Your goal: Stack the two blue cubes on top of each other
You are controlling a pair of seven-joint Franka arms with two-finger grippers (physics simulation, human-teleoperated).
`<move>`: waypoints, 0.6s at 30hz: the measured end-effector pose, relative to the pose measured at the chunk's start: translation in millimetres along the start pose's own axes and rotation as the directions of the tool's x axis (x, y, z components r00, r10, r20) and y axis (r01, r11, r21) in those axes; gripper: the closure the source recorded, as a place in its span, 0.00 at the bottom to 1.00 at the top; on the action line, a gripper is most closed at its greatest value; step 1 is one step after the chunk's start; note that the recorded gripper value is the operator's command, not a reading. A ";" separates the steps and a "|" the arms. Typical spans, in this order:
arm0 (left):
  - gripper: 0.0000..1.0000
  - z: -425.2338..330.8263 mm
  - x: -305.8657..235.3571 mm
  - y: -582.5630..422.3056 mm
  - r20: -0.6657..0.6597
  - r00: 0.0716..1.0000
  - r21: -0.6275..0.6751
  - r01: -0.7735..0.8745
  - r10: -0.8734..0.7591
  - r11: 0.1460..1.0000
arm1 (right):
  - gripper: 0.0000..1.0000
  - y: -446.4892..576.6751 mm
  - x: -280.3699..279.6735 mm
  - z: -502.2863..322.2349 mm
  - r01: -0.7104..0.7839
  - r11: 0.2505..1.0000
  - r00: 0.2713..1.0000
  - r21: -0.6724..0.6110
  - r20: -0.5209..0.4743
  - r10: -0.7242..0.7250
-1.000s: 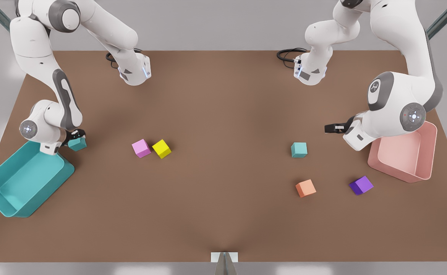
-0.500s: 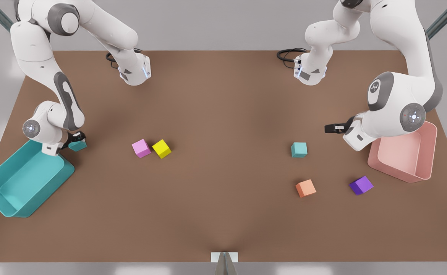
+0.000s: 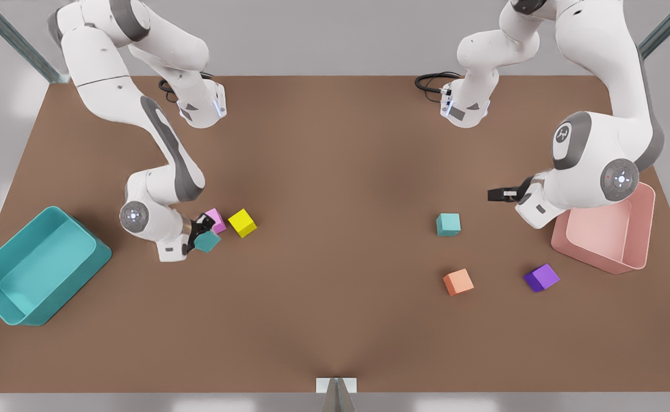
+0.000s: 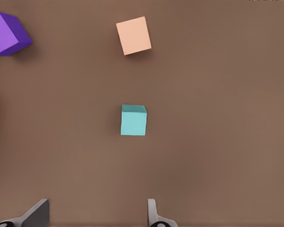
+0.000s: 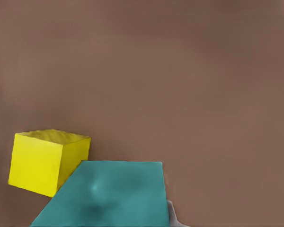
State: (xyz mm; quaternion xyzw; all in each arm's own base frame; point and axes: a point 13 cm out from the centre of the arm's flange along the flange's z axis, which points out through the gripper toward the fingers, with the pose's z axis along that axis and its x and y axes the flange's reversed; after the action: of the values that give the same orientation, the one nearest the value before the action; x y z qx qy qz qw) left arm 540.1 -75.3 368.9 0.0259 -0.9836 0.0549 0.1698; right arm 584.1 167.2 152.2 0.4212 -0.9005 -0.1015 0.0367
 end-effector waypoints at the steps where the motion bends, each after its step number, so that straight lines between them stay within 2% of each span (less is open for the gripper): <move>1: 0.00 10.3 -9.1 12.2 -0.014 1.000 0.005 0.019 -0.019 1.000 | 0.44 27.1 -55.5 1.6 0.034 0.999 0.999 -0.011 0.028 -0.033; 4: 0.00 48.8 -30.1 26.9 -0.045 0.999 -0.013 0.029 -0.029 0.999 | 0.44 137.2 -186.6 30.6 0.091 0.995 0.993 -0.043 0.078 -0.087; 6: 0.00 126.7 -15.5 13.3 -0.111 0.994 -0.077 -0.004 -0.005 0.997 | 0.44 201.6 -244.5 62.0 0.083 0.996 0.993 -0.024 0.090 -0.081; 8: 0.00 178.6 -11.0 -3.2 -0.110 0.994 -0.122 -0.038 0.025 0.992 | 0.44 250.0 -268.7 100.3 0.056 0.998 0.996 0.042 0.070 -0.059; 11: 0.00 237.5 -10.9 -4.5 -0.069 0.997 -0.136 -0.040 0.031 0.990 | 0.43 268.4 -273.6 137.1 -0.049 0.994 0.997 0.095 0.065 0.042; 12: 0.00 247.3 -15.7 -3.8 -0.042 0.999 -0.132 -0.035 0.030 0.991 | 0.36 269.2 -275.2 140.4 -0.090 0.991 0.994 0.099 0.075 0.083; 13: 0.00 253.3 -22.8 -6.1 -0.011 1.000 -0.121 -0.029 0.027 0.992 | 0.00 268.7 -276.8 141.3 -0.132 0.986 0.989 0.101 0.085 0.123; 18: 0.00 269.7 -51.2 -15.8 0.099 0.995 -0.075 -0.002 0.009 0.997 | 0.00 266.8 -283.0 139.5 -0.317 0.944 0.943 0.087 0.130 0.305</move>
State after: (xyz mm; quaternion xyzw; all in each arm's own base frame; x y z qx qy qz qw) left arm 500.1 -120.9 100.7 0.0196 -0.9922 0.0172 0.1215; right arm 544.3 571.9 78.4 0.2684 -0.9605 -0.0702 -0.0223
